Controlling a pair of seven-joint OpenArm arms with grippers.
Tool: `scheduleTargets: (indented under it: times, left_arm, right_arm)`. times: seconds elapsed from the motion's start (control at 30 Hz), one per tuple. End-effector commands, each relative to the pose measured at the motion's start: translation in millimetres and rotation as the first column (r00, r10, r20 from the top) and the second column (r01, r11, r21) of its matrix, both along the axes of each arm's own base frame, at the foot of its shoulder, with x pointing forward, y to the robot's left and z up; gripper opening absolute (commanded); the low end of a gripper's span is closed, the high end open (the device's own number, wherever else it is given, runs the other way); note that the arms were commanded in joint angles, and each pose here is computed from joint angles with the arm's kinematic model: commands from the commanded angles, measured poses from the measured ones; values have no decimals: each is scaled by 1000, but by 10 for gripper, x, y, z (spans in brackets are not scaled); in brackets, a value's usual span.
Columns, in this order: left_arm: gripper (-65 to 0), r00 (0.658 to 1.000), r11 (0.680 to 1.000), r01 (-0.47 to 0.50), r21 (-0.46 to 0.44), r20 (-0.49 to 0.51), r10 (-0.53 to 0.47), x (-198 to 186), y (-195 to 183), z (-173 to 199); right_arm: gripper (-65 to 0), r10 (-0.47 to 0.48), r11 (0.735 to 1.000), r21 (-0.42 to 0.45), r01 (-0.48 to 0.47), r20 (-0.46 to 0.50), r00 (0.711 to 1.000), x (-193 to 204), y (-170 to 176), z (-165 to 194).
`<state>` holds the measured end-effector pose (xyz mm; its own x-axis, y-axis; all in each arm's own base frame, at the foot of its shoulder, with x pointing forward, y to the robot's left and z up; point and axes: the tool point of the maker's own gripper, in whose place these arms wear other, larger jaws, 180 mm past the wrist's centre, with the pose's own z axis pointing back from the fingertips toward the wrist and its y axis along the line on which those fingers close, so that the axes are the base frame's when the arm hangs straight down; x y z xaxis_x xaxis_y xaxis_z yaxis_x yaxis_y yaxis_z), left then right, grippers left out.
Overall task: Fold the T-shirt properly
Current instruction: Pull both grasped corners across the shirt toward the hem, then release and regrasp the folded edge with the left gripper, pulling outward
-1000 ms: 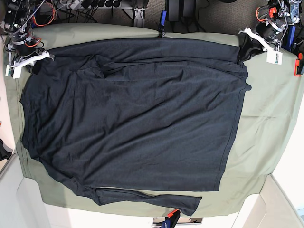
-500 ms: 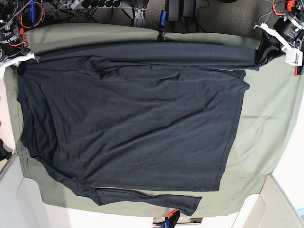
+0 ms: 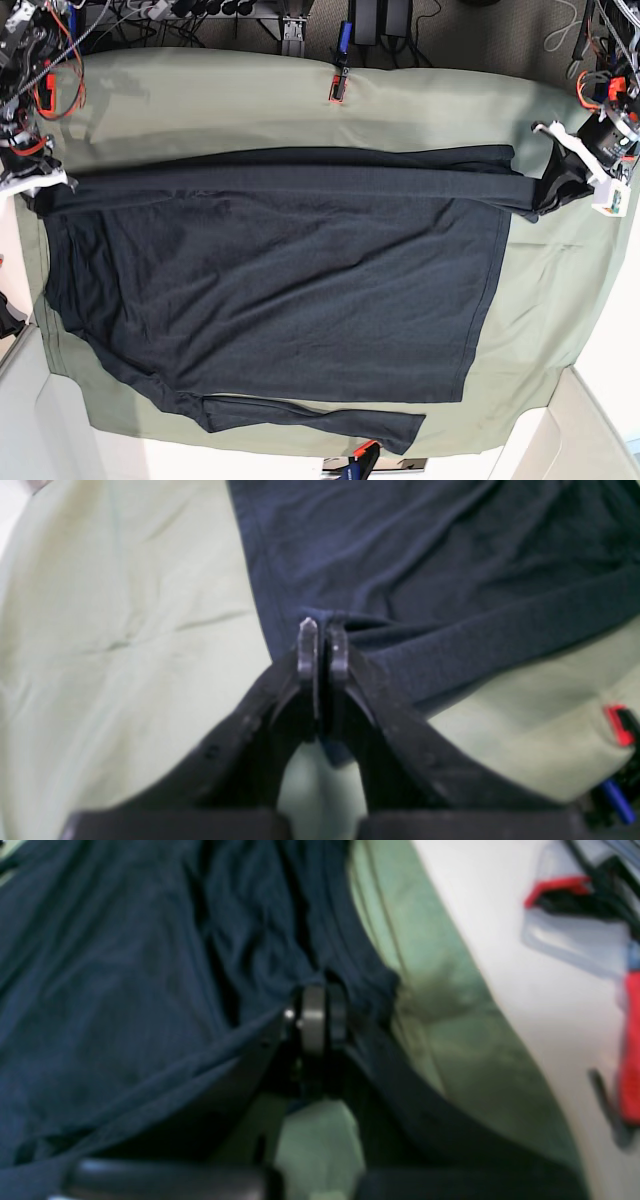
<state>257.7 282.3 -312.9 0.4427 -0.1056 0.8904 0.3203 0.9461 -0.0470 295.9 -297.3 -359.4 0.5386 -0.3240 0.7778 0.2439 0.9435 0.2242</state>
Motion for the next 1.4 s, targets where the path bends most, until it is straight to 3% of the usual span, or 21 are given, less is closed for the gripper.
scheduleTargets:
  times: [0.0,0.17,0.3,0.37,0.5,0.53,0.6,0.67,0.73,0.83,0.97,1.1,1.37]
  left_arm:
    - [-650,1000,1000,4,-5,25,-4,116,32,53]
    - [-650,1000,999,-28,-40,-3,28,529,140,-167]
    - [-560,999,998,-33,-59,-39,31,676,136,-351]
    - [-490,999,997,-45,-69,-23,44,744,164,-372]
    - [-242,993,995,-63,-71,-101,56,709,216,-502]
    - [-215,989,994,-66,-87,-140,53,673,203,-543]
    - [-214,975,989,-73,-125,-218,44,593,182,-590]
    - [-214,967,978,-94,-185,-251,46,528,191,-523]
    - [-214,969,964,-105,-243,-245,44,423,200,-370]
    - [-214,976,974,-91,-205,-214,46,169,231,-184]
    - [-214,979,984,-28,-177,-204,-9,-172,-1,-81]
    - [-214,976,989,-39,-144,-216,7,-405,-124,-252]
    - [-214,976,990,-74,-120,-214,47,-465,-210,-449]
  right_arm:
    - [-650,-16,1000,-15,16,54,998,135,-81,148]
    - [-650,0,999,48,-2,60,998,401,-41,52]
    - [-650,-15,996,90,12,35,999,524,-41,-78]
    - [-650,-8,994,106,5,35,999,572,-12,-104]
    - [-641,48,994,97,-55,71,996,629,63,-59]
    - [-565,49,994,96,-55,71,996,628,62,-59]
    - [-417,50,993,100,-57,72,996,627,70,-59]
    - [-334,49,992,116,-58,81,996,627,85,-46]
    - [-331,57,990,128,-66,76,996,598,110,-46]
    - [-331,70,988,129,-79,73,995,485,141,-28]
    - [-331,81,991,97,-88,74,994,368,138,21]
    - [-331,91,993,72,-95,55,994,227,137,12]
    - [-331,93,993,77,-94,17,996,59,146,-105]
